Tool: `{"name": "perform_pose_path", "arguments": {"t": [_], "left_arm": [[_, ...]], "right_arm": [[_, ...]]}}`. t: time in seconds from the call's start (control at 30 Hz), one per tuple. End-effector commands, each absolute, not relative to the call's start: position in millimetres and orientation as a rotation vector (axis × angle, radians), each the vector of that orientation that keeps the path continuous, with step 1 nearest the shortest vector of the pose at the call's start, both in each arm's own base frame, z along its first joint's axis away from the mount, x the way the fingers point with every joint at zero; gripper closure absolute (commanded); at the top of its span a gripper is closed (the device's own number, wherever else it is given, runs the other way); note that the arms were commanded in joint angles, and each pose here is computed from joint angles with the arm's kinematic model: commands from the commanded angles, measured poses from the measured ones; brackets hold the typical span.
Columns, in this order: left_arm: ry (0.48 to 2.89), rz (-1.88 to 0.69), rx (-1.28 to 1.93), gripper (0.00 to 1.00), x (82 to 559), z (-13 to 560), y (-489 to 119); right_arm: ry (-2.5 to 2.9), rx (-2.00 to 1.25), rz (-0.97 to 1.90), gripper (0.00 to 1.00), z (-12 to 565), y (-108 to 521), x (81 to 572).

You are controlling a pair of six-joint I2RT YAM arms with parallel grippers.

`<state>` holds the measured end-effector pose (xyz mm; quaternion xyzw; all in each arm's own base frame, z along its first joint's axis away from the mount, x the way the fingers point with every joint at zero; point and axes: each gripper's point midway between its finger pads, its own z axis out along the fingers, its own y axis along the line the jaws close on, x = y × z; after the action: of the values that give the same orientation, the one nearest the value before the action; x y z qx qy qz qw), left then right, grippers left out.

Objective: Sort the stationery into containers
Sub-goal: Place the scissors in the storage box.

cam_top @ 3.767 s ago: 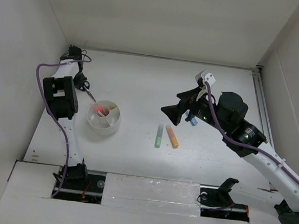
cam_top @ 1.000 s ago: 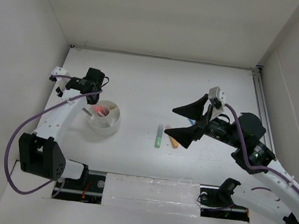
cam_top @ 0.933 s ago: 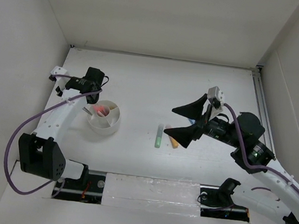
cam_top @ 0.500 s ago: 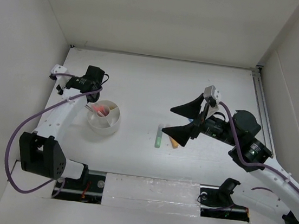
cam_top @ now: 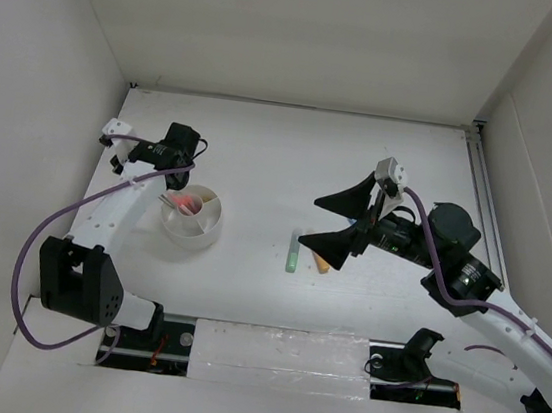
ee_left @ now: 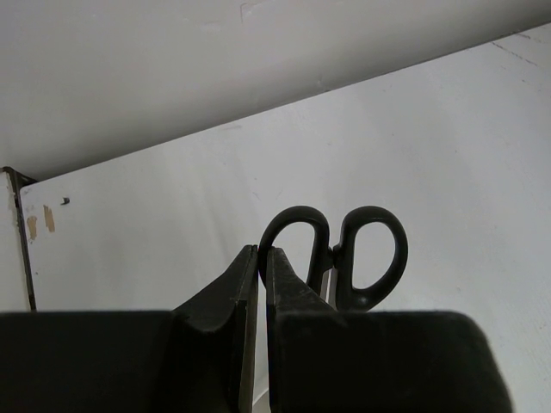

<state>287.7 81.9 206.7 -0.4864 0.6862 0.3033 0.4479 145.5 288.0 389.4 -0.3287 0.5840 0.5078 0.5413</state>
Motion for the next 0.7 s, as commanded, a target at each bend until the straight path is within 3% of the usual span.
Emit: {"name": "perform_pose_path", "arguments": {"t": [0.0,0.67], "left_arm": [[1.495,0.762,-1.248,1.0,288.9,231.8,94.8],[1.525,0.793,-1.244,1.0,279.6,217.5,84.1]], "right_arm": [[1.344,-0.784,1.2,0.0,398.1,285.8,142.0],[1.342,-0.792,1.206,0.0,396.3,284.8,139.2]]}}
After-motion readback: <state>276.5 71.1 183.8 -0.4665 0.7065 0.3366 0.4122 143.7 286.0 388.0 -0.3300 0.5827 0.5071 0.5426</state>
